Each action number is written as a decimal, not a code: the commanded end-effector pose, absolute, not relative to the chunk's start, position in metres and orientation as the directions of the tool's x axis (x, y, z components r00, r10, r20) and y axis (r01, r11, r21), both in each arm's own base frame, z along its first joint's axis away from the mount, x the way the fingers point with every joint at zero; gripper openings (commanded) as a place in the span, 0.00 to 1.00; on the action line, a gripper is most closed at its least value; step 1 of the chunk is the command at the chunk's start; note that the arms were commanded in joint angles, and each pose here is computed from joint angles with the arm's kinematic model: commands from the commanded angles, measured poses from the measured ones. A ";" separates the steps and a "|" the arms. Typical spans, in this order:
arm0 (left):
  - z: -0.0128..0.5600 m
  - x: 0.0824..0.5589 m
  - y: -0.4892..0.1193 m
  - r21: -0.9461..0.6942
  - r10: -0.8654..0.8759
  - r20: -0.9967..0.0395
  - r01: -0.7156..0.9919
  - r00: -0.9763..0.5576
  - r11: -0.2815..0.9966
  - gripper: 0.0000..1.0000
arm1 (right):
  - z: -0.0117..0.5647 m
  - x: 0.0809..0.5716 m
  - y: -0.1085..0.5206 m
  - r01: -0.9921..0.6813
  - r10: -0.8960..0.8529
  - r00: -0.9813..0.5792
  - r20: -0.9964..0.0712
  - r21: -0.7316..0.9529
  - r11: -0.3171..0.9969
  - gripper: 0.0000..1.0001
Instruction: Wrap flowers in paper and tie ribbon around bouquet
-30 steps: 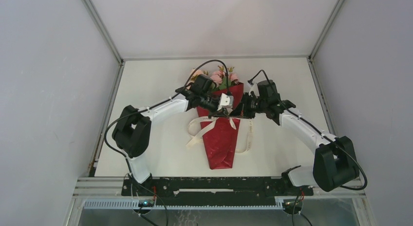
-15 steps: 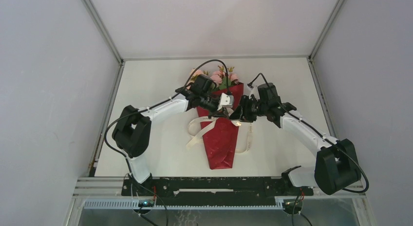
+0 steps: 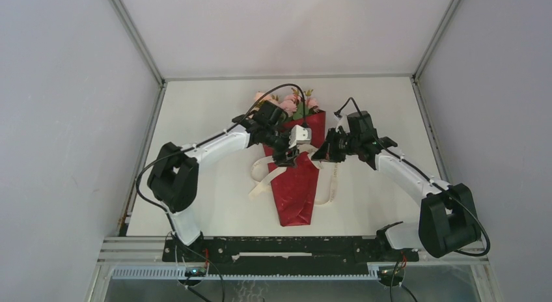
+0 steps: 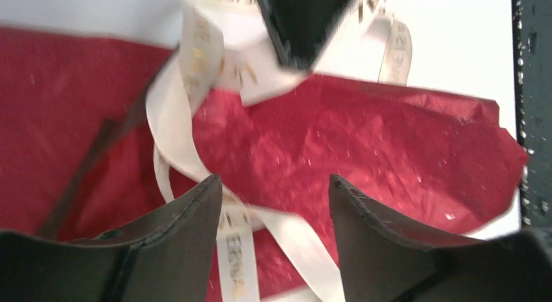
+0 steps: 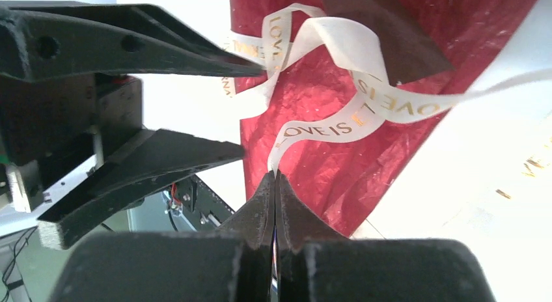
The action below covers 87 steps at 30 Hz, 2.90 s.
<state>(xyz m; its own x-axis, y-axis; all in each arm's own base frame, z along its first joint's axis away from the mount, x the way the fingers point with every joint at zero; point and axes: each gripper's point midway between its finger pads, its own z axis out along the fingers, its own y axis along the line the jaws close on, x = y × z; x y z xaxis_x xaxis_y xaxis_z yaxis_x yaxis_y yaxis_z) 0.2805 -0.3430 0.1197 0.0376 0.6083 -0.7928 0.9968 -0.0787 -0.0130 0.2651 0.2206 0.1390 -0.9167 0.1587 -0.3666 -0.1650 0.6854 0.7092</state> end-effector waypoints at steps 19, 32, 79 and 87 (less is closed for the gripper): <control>0.046 0.259 -0.221 0.078 0.862 -0.470 0.963 -0.192 0.257 0.75 | 0.143 0.271 0.219 -0.197 0.161 -0.900 -0.405 0.708 0.679 0.00; 0.042 0.235 -0.241 -0.016 0.869 -0.458 0.980 -0.185 0.200 0.69 | 0.144 0.273 0.217 -0.200 0.166 -0.895 -0.414 0.705 0.680 0.00; 0.064 0.249 0.176 0.433 0.425 -0.210 0.306 -0.881 0.848 0.00 | 0.101 0.231 -0.157 0.641 0.917 0.096 -0.386 0.729 0.240 0.00; 0.065 0.228 0.282 0.620 0.241 -0.153 0.097 -0.958 0.778 0.00 | 0.084 0.198 -0.189 0.659 0.913 0.216 -0.346 0.742 0.125 0.00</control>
<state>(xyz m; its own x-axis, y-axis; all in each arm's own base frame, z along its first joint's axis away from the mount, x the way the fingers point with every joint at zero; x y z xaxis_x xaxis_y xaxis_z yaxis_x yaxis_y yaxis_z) 0.2232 0.2199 0.0379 -0.9476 0.2828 -0.1485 0.1965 0.8827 0.4268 0.1951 -0.1686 0.0655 0.1951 0.9434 -0.2683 0.6973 0.0589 0.7143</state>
